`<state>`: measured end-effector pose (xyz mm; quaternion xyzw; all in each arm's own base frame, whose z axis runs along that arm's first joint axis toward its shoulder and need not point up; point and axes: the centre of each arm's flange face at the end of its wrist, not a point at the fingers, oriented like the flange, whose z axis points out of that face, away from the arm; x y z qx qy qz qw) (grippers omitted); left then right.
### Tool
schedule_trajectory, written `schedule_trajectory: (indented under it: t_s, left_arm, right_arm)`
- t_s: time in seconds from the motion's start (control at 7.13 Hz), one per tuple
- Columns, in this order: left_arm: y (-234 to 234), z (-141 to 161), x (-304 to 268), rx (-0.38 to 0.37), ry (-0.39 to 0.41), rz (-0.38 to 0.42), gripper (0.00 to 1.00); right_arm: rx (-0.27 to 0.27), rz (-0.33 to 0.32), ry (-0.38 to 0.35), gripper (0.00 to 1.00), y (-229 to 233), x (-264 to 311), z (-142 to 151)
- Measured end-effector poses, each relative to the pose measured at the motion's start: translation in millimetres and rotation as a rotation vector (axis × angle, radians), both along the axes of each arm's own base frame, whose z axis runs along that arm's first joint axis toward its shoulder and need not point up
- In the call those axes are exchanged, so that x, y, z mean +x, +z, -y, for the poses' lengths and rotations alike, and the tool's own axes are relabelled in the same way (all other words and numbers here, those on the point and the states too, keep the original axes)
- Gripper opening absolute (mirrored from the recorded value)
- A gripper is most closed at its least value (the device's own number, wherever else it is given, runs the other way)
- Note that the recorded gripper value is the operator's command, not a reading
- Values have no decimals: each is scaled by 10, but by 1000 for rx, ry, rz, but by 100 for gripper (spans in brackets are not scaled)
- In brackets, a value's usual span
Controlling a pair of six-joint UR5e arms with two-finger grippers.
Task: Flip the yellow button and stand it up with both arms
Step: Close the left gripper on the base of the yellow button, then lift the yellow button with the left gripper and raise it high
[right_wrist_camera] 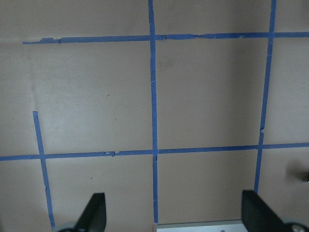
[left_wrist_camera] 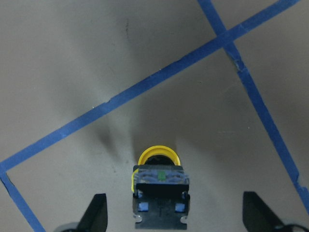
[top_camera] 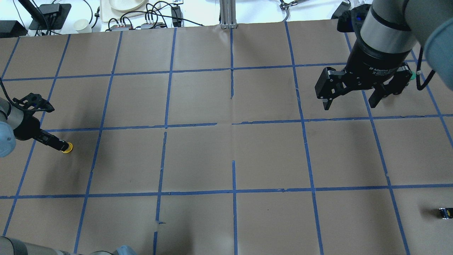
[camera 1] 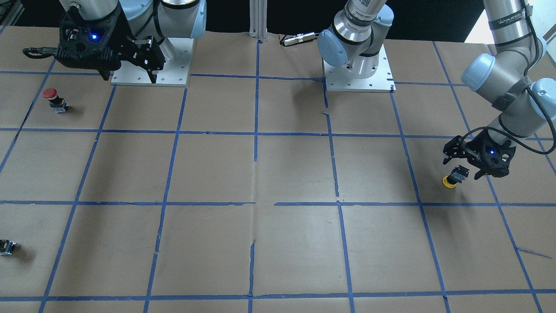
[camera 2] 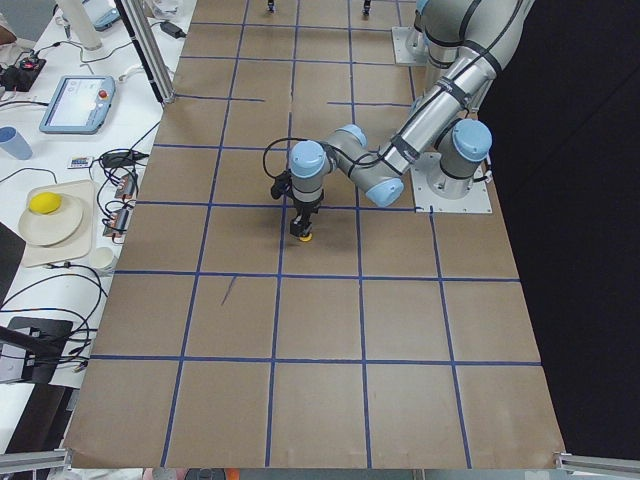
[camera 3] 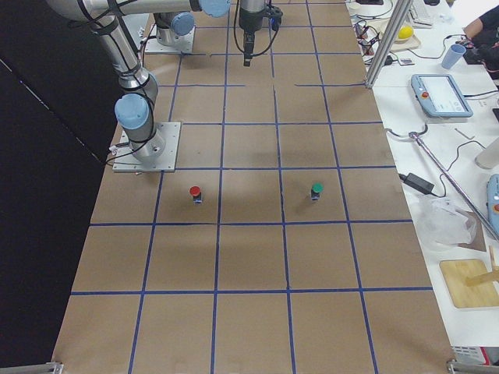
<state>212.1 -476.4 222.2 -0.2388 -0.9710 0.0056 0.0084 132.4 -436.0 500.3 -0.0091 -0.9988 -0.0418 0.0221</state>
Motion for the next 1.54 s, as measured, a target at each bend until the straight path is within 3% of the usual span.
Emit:
schedule_trajectory:
  t_s: [0.28,0.42,0.56,0.84,1.26,1.54]
  left_arm:
    - [-49,8,6,3,-35,-2,64]
    - [-61,10,7,4,-47,-4,37]
    - [-67,12,5,5,-53,-4,24]
    - [-59,17,6,3,-57,-2,13]
    - [211,102,-47,-26,-66,15,13]
    - [619,256,-277,-28,-47,-67,10]
  right_arm:
    - [-5,0,-1,100,4,-8,9]
    - [-4,0,-3,100,3,-8,8]
    - [-4,0,-5,100,2,-5,7]
    - [-5,0,-4,100,2,-4,8]
    - [-4,6,16,100,23,-18,3]
    - [-11,19,31,100,38,-4,-5]
